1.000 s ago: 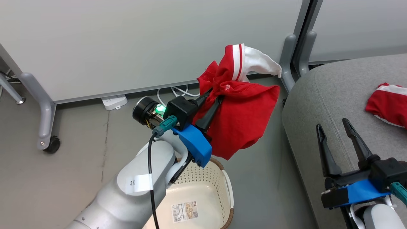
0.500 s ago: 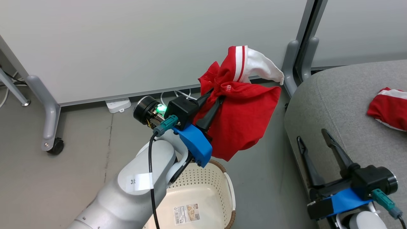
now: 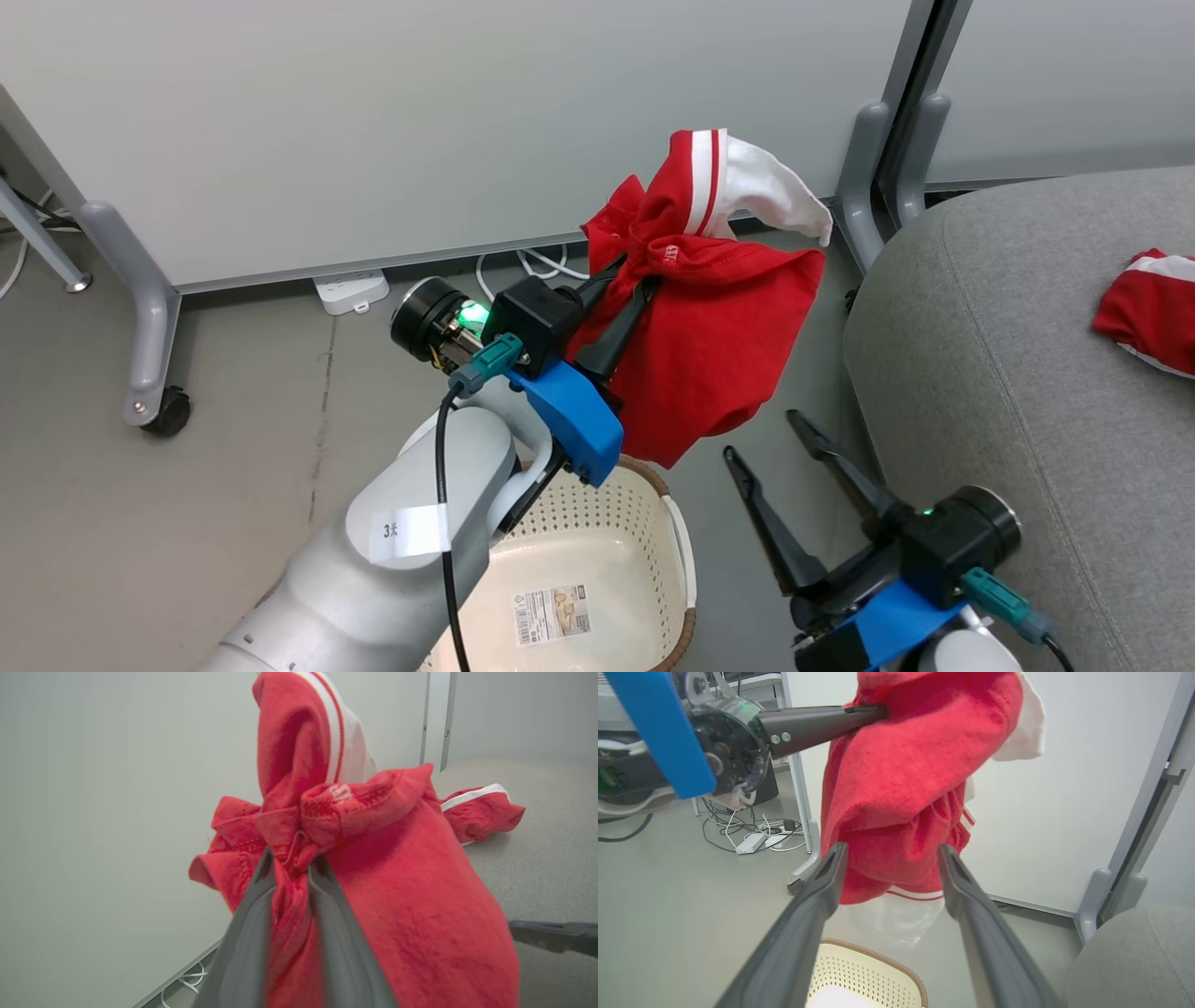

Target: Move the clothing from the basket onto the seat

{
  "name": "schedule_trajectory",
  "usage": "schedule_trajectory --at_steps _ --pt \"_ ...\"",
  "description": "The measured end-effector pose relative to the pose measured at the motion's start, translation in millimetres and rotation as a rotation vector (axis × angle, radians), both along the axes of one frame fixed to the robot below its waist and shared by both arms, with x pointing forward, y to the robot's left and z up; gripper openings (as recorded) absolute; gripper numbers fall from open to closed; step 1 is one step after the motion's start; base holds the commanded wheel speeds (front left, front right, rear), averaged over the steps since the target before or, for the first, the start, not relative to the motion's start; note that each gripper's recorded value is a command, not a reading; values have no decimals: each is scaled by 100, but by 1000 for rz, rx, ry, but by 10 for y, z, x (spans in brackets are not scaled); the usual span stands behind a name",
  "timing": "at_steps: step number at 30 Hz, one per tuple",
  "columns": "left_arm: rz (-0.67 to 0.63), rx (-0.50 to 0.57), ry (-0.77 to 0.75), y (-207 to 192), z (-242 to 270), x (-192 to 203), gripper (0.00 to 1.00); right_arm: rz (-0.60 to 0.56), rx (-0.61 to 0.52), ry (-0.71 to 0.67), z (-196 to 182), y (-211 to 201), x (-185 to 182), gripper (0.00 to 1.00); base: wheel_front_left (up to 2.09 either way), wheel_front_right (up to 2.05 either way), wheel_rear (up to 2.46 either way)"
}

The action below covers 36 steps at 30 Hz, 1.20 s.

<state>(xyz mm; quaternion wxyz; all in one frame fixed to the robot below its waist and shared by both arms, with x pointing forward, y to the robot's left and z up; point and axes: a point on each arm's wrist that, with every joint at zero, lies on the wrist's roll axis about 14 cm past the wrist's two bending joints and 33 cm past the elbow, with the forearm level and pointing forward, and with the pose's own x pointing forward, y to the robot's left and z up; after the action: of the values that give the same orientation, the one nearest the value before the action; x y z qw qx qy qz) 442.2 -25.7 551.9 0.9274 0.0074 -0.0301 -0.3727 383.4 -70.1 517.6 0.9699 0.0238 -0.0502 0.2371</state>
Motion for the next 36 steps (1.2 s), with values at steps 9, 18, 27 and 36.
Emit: schedule_trajectory --at_steps 9,18,27,36 --pt "2 1 4 6 -28 39 0 81 32 -5 71 265 91 100 0 0 0" --pt "-2 0 9 -2 -50 49 0 85 24 9 29 339 245 100 0 0 0" --pt "-4 -5 13 -19 -61 66 0 59 52 33 14 395 434 100 0 0 0" --pt "-6 -14 20 -47 -73 72 0 34 52 67 -54 395 607 100 0 0 0"
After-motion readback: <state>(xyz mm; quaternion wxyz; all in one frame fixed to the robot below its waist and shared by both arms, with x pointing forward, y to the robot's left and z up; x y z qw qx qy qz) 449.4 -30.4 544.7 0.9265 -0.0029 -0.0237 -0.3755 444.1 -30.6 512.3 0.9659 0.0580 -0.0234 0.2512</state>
